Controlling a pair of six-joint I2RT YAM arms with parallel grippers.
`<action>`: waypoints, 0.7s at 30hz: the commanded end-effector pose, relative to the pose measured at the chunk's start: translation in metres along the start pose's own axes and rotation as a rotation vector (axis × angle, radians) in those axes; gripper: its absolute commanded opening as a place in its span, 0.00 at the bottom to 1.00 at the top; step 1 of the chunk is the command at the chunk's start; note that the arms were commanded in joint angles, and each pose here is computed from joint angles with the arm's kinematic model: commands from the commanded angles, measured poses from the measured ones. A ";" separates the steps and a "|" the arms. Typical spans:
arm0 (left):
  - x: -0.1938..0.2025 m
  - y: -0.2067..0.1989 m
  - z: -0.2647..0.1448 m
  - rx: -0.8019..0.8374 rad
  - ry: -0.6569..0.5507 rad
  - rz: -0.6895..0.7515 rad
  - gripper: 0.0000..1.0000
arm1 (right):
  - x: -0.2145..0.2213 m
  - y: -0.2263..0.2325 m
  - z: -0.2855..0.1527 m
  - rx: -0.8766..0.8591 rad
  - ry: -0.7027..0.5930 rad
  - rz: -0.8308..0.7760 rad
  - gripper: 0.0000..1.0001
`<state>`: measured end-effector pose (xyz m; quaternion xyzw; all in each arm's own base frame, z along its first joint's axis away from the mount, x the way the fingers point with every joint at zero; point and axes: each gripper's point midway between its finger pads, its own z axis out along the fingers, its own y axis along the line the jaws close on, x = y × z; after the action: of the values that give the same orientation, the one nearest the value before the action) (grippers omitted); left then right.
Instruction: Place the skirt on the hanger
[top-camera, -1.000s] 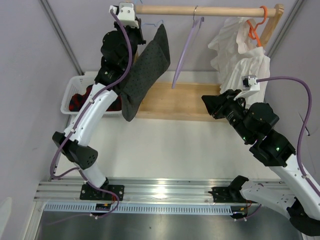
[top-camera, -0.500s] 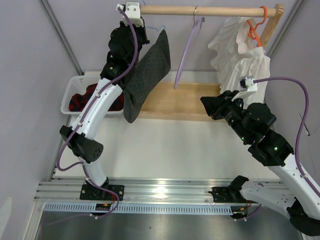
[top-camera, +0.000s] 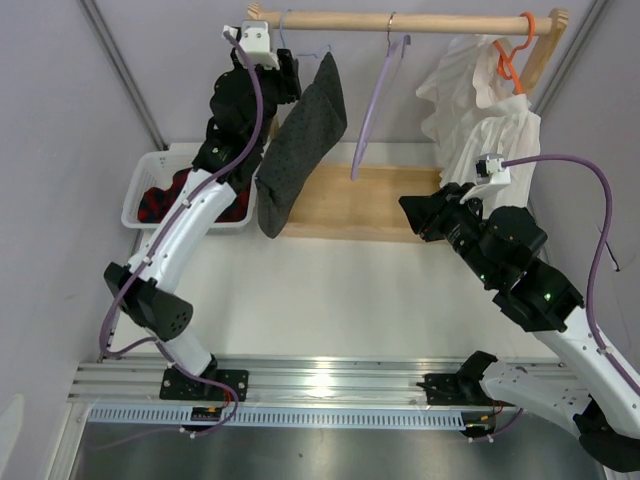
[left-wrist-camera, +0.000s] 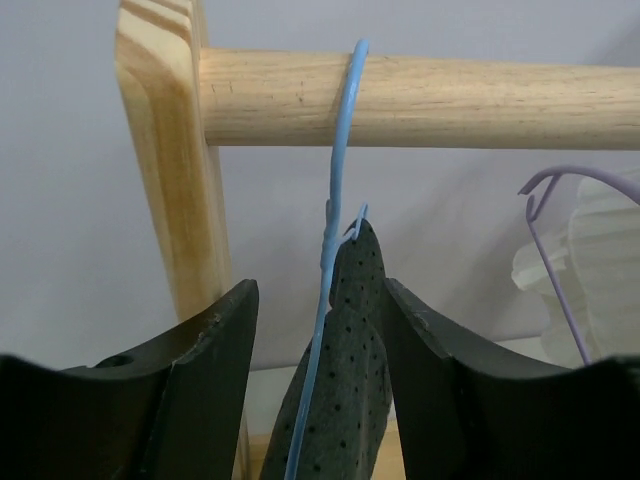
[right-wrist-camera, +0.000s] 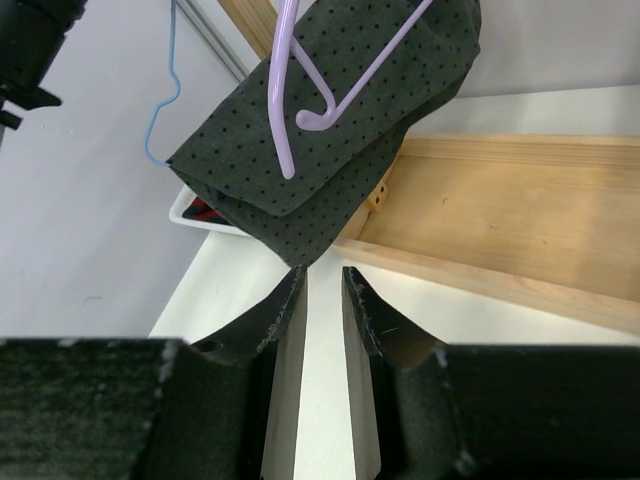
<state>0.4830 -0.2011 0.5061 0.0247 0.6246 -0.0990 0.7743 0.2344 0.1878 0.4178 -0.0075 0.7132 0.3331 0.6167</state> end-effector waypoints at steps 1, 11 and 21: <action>-0.059 0.002 -0.030 0.050 -0.108 -0.060 0.59 | -0.006 0.003 -0.002 -0.013 -0.020 0.020 0.26; -0.069 0.010 -0.116 0.154 -0.039 -0.088 0.64 | 0.015 -0.012 -0.001 0.045 0.036 0.008 0.42; 0.017 0.015 -0.223 0.265 0.159 -0.196 0.77 | 0.060 -0.035 0.003 0.112 0.153 -0.005 0.65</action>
<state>0.2836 -0.1414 0.4816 0.0663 0.6264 -0.2193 0.7451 0.2371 0.1891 0.3603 -0.0073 0.7669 0.2965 0.5692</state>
